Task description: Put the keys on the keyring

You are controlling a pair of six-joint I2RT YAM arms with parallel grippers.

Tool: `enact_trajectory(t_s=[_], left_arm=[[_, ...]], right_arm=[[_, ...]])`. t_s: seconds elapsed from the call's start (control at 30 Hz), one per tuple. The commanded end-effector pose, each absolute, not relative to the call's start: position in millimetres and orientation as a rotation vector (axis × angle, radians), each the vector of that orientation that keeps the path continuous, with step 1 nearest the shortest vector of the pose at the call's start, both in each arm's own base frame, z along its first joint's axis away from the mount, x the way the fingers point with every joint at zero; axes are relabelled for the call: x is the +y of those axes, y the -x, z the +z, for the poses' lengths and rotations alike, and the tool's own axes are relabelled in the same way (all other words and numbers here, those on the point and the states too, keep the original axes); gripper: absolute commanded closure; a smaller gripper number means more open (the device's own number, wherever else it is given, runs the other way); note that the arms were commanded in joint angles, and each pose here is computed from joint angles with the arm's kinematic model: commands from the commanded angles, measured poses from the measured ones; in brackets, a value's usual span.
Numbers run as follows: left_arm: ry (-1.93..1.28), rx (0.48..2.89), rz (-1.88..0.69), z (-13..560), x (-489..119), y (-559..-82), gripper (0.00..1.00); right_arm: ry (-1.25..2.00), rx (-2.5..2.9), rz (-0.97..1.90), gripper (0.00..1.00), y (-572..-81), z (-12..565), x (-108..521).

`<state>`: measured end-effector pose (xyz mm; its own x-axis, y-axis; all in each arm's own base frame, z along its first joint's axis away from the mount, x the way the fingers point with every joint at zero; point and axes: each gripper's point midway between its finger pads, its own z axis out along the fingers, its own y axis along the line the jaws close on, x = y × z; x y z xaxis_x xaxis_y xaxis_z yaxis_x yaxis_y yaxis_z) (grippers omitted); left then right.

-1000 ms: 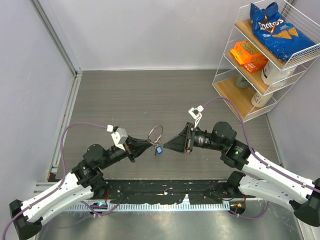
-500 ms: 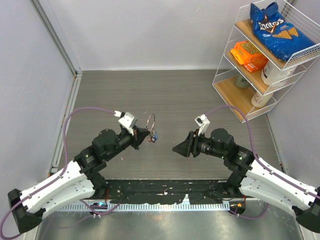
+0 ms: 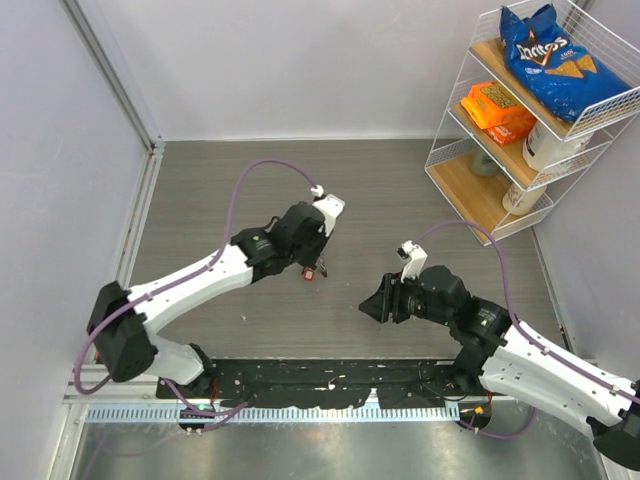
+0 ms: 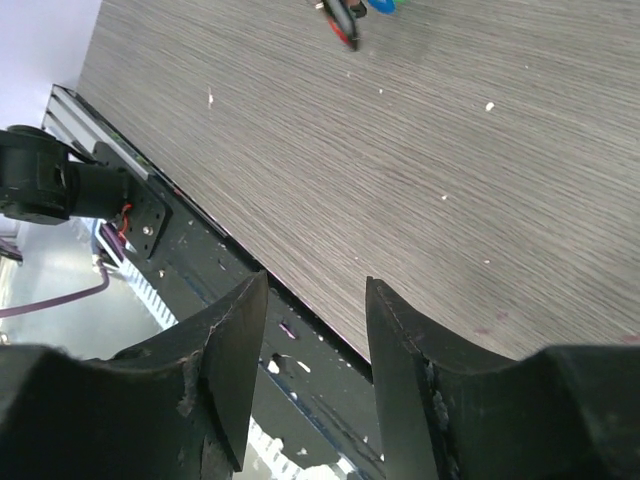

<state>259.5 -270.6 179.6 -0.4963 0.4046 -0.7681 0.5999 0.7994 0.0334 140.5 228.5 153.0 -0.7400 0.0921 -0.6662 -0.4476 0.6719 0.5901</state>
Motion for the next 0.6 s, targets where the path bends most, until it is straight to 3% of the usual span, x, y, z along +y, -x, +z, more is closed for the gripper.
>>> enact_trajectory(t_s=[0.0, 0.1, 0.13, 0.17, 0.57], left_arm=[[-0.803, 2.218, -0.219, 171.6, -277.5, -270.0, 0.93], [-0.79, 2.21, -0.198, 166.8, -281.9, -278.4, 0.59], [-0.785, 2.202, -0.202, 167.7, -283.2, -279.8, 0.36], [-0.78, 2.197, -0.202, 168.6, -283.5, -280.7, 0.31], [-0.697, 2.102, -0.257, 198.7, -264.2, -268.7, 0.25]], right_arm=[[0.284, 2.178, 0.962, 0.5, -143.1, 147.9, 219.2], [0.296, 2.177, 0.952, 0.49, -141.0, 147.2, 215.7], [0.299, 2.174, 0.944, 0.49, -141.4, 147.5, 214.7], [0.302, 2.171, 0.941, 0.49, -140.9, 147.9, 213.6], [0.318, 2.159, 0.895, 0.43, -147.6, 152.0, 212.1]])
